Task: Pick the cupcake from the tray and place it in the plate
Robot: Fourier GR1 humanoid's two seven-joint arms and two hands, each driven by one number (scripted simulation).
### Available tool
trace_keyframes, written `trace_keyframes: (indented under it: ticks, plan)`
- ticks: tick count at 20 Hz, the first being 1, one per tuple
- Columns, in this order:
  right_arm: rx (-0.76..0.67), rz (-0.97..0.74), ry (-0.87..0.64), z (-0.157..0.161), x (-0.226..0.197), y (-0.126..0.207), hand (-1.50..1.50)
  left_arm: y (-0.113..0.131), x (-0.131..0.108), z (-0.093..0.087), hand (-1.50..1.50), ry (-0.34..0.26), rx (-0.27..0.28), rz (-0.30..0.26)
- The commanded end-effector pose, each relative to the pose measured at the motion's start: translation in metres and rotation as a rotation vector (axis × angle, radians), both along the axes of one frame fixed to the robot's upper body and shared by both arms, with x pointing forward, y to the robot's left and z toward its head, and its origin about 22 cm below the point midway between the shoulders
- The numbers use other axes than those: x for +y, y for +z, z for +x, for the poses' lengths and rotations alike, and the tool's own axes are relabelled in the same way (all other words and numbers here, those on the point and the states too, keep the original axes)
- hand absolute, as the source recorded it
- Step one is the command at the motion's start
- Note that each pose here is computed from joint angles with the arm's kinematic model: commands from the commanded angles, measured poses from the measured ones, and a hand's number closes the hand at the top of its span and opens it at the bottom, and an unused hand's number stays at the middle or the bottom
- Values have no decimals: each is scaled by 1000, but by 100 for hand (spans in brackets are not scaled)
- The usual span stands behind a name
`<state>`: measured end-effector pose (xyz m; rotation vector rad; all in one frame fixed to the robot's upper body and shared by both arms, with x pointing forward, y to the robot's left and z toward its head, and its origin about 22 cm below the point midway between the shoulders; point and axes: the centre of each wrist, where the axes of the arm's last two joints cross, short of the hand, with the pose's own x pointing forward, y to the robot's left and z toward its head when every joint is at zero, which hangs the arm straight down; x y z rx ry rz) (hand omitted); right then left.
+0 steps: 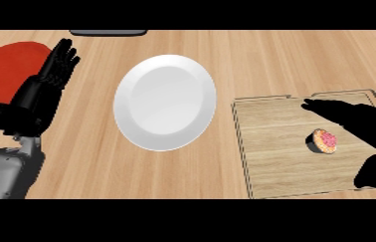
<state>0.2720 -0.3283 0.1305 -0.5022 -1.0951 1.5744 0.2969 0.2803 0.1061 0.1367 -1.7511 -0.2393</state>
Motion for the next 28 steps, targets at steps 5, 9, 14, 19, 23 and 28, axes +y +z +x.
trace_keyframes:
  ticks: [5,9,14,19,23,28]
  plan:
    - [53,-26,18,-4,-6,-30,-150,-5,-6,1,0,19,-9,1]
    - [84,-50,28,12,0,-54,-150,-13,11,-4,0,18,-13,6]
    - [85,-110,0,17,-3,-48,-150,2,-7,13,0,14,9,-10]
    - [-35,76,37,17,19,-74,150,-1,6,-4,0,6,-13,-1]
    - [-202,86,29,20,24,-86,150,-12,-13,-3,0,7,20,-6]
    - [-65,-137,-693,-40,-28,-127,150,-17,23,-15,0,119,49,2]
